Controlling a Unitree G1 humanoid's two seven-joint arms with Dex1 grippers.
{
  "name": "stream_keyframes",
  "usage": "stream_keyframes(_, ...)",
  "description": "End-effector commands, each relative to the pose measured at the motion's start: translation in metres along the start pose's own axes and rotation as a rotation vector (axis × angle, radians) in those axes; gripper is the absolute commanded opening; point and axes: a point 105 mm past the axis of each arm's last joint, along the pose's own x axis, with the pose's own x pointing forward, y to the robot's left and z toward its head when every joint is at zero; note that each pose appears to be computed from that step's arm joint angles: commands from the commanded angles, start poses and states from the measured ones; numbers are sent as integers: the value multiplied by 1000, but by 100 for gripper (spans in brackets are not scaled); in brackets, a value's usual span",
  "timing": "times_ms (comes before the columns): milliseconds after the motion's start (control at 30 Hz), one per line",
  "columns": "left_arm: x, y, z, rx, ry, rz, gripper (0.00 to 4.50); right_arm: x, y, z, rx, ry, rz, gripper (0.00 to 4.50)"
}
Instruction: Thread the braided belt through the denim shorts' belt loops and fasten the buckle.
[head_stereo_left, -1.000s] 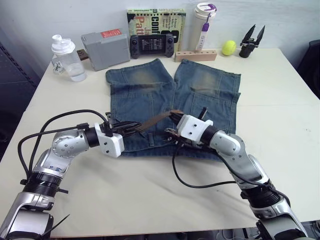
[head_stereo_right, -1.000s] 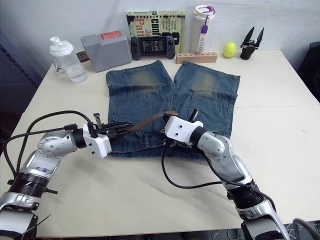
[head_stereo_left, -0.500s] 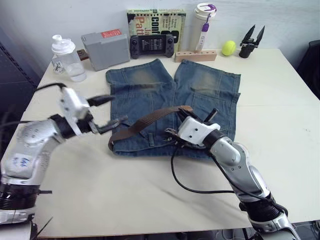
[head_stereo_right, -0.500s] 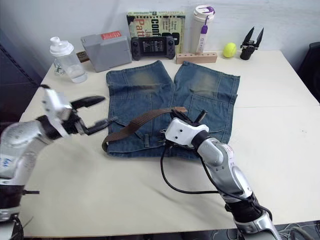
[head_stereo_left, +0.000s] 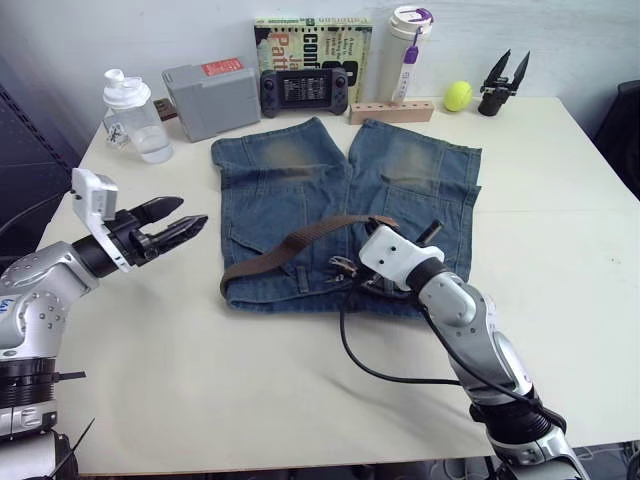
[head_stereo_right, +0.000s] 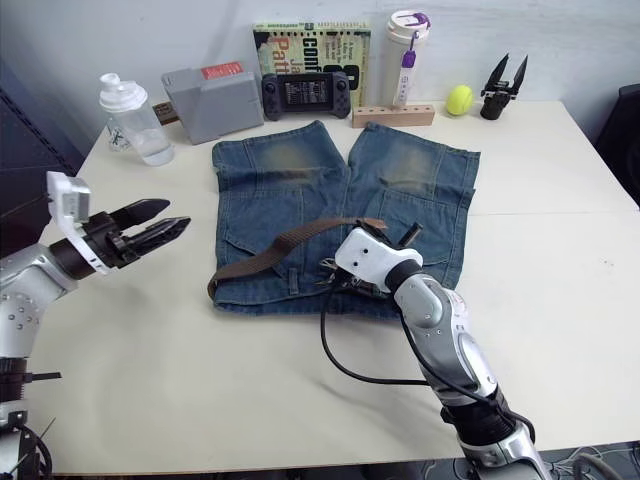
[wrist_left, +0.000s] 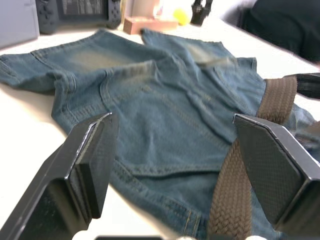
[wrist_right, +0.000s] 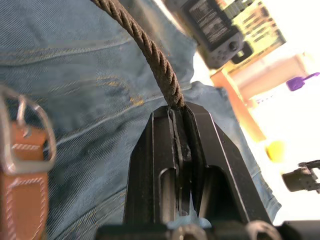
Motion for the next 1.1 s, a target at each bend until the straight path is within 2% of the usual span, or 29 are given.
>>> stream_keyframes(33,31,-52,2,374,78,-191,399,-14,5,17,-7,-35,101,0)
stream_keyframes(133,54,-82,10,514,38,-265,399,-15,9,20,-18,-31,132,0)
stream_keyframes(267,81,-108,7,690,70,-315,399,-13,12,22,-32,-20,138,0)
stream_keyframes(367,98,-129,8,732,57,-369,399,-9,12,24,-43,-22,128,0)
stream_keyframes(467,109,-141,-1,815,87,-398,399,-6,12,27,-57,-35,121,0)
stream_keyframes(567,116,-144,-12,891,116,-387,399,-5,11,29,-67,-52,113,0)
stream_keyframes(833,122,-124,-24,966,165,-296,399,-6,11,33,-66,-71,113,0)
stream_keyframes(867,122,-124,-24,967,160,-295,359,-6,11,33,-66,-72,116,0)
stream_keyframes(933,123,-125,-22,975,143,-296,325,-6,11,33,-66,-72,117,0)
stream_keyframes(1100,120,-130,-18,984,88,-300,123,-7,10,32,-56,-67,111,0)
